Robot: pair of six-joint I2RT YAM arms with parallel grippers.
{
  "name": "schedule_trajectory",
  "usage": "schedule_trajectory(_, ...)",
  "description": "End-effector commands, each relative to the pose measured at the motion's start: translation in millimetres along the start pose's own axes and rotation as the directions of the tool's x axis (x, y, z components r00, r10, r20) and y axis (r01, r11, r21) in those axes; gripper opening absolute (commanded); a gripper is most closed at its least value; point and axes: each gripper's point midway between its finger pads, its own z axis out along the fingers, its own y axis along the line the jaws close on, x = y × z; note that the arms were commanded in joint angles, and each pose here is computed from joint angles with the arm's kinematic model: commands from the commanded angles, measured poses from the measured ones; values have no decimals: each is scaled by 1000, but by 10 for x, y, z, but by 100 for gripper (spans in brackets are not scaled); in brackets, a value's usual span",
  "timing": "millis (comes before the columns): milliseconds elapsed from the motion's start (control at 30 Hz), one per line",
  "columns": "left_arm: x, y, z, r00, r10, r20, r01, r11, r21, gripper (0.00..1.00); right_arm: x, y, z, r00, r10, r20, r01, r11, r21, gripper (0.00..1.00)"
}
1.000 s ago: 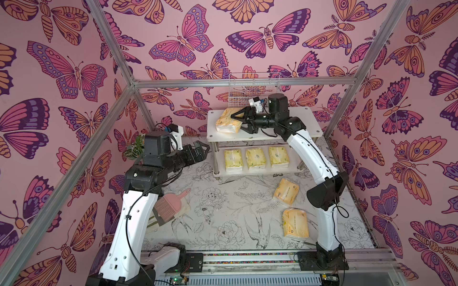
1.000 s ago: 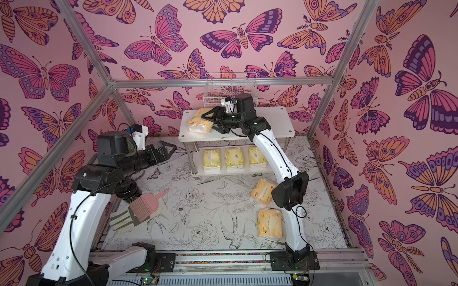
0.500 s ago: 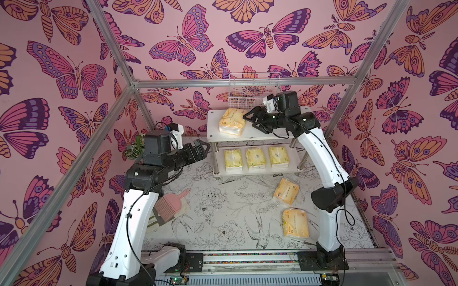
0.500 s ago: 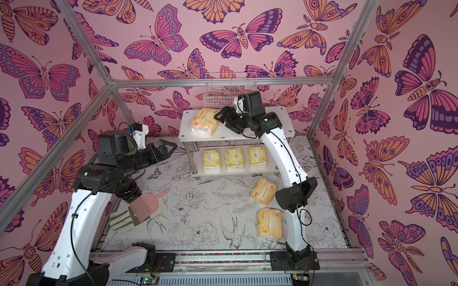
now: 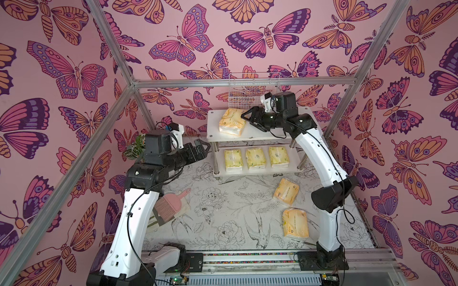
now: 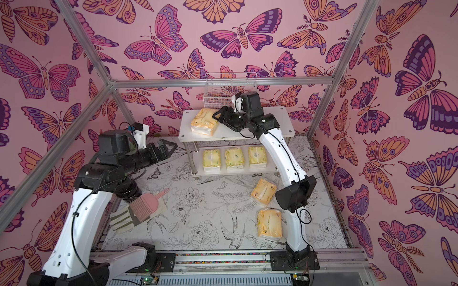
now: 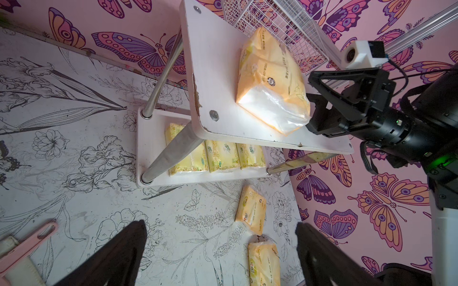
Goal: Place the tissue boxes on the shelf by color
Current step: Place a box of tissues on the shelf.
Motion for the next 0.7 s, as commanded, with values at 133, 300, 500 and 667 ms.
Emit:
schedule_trajectory(133, 43, 65, 73, 1000, -9, -15, 9, 1000, -3, 100, -43, 160, 186, 1000, -3, -9, 2, 989, -149, 74)
schedule_trajectory(300, 85, 93, 88, 1000, -14, -24, 13, 1000, -7, 100, -61, 130, 278, 1000, 11, -8, -12, 986, -167, 74)
schedule_trajectory(500, 111, 112, 91, 999, -18, -26, 18, 1000, -11, 100, -103, 113, 371, 999, 45, -2, -44, 980, -193, 74)
schedule_trajectory(667, 121, 126, 90, 999, -21, -27, 21, 1000, -15, 100, -108, 95, 412, 998, 57, -3, -56, 978, -200, 74)
